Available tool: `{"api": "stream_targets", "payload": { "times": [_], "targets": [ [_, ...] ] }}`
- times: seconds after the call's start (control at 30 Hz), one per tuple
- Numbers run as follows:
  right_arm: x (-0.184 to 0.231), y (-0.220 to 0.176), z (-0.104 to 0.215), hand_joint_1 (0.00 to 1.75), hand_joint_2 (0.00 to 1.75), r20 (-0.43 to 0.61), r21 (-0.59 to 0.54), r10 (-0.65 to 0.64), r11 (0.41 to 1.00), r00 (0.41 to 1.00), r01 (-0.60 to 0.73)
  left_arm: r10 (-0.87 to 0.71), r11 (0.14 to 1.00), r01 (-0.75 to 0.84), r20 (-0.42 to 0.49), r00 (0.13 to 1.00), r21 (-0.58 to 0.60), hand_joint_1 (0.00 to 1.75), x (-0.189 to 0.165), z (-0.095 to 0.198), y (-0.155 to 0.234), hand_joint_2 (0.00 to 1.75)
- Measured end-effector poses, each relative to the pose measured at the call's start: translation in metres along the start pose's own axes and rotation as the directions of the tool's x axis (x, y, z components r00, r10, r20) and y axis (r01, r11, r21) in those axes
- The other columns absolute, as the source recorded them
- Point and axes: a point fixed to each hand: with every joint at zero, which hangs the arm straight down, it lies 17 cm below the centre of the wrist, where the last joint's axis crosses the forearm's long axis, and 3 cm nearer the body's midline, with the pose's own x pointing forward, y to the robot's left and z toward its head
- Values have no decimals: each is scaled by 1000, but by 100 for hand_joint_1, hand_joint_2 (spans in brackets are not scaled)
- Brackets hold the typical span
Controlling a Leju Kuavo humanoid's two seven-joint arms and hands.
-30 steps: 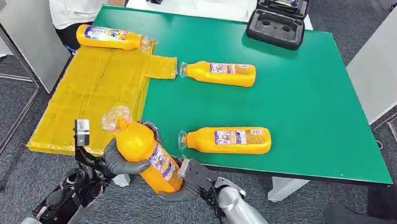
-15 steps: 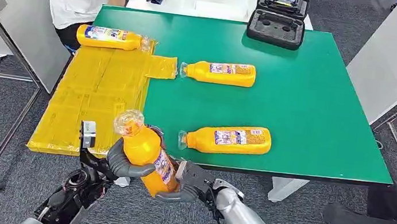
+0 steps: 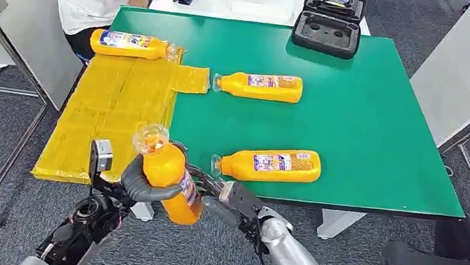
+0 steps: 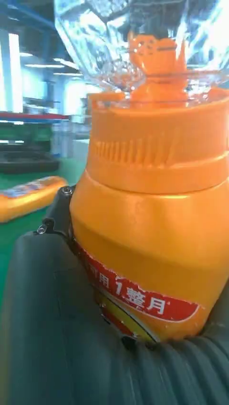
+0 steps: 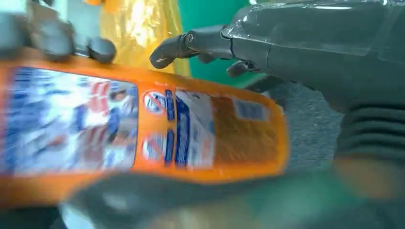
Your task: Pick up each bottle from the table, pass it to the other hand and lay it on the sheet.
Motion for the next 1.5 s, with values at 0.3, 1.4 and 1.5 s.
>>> {"api": "stream_targets", "payload": {
  "times": [0.3,1.4,1.5],
  "targets": [
    [21,-9,15,0,0,77,-33,30,999,997,-28,-187,962,181,9,982,202,175,27,-3,103,175],
    [72,-48,32,0,0,219,-99,6,995,976,16,-876,385,914,-360,320,-125,175,-1,28,249,175],
    [73,-50,31,0,0,218,-98,9,995,976,12,-907,301,936,-357,223,-181,175,2,25,258,175]
  ]
}}
